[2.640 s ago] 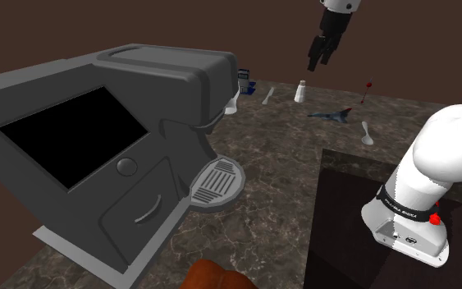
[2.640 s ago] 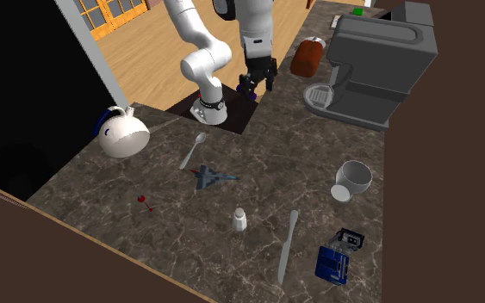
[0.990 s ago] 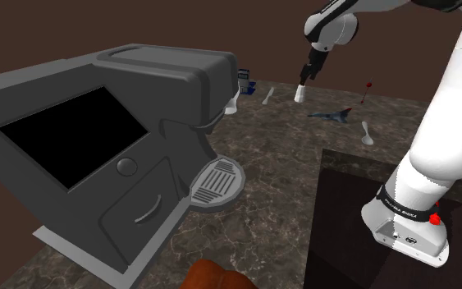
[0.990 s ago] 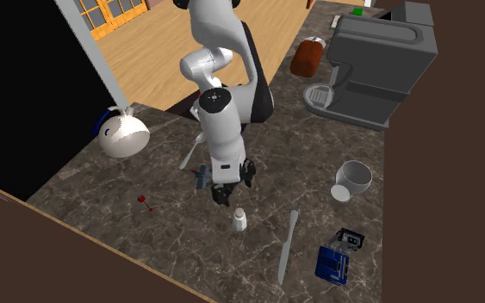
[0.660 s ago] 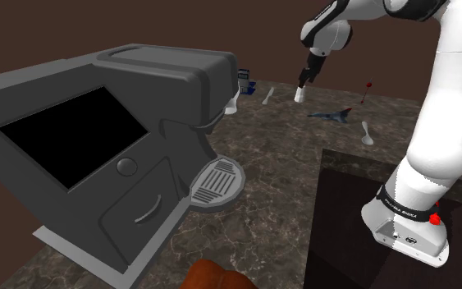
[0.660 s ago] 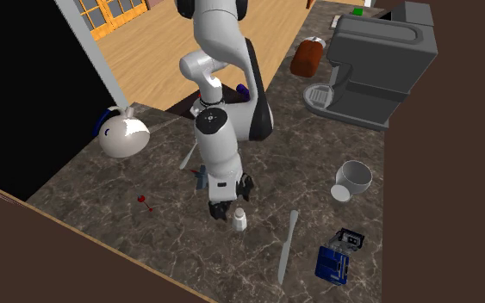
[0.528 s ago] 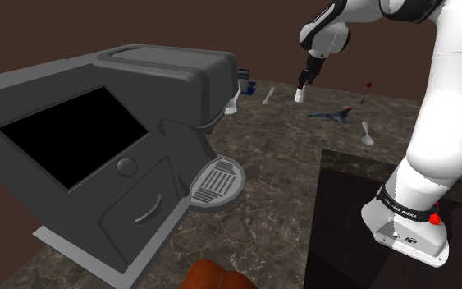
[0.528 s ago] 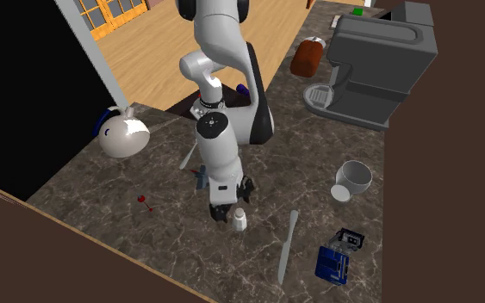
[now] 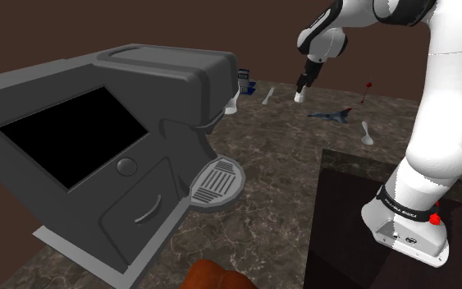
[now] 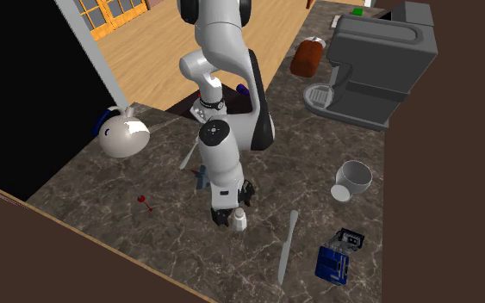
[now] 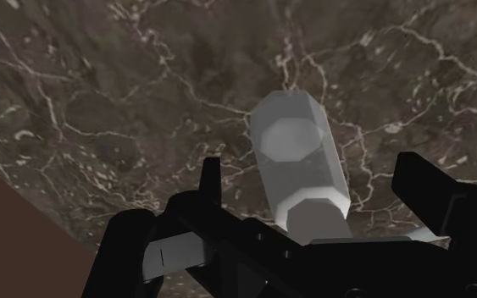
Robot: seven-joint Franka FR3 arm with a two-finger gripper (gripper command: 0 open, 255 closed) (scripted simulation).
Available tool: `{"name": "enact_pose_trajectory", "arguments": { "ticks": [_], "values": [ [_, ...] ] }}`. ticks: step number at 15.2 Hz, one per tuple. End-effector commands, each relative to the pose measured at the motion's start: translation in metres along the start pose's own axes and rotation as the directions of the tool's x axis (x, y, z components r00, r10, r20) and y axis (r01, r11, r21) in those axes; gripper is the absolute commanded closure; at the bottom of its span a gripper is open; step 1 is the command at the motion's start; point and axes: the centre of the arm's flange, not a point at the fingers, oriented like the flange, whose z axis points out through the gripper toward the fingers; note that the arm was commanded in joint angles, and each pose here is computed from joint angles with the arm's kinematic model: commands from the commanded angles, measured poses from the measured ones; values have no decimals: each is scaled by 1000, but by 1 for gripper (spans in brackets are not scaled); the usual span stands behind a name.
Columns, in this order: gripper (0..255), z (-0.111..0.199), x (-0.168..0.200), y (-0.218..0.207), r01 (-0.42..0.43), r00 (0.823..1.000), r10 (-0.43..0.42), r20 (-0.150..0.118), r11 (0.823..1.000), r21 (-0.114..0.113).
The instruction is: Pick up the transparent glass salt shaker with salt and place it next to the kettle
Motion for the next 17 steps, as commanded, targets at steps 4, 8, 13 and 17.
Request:
{"name": "enact_pose_trajectory", "arguments": {
  "ticks": [4,8,13,17],
  "values": [
    [255,0,0,0,0,1000,0,0,1000,0],
    [255,0,0,0,0,1000,0,0,1000,0],
    [255,0,0,0,0,1000,0,0,1000,0],
    [255,-21,5,1,0,1000,0,0,1000,0]
  ]
}}
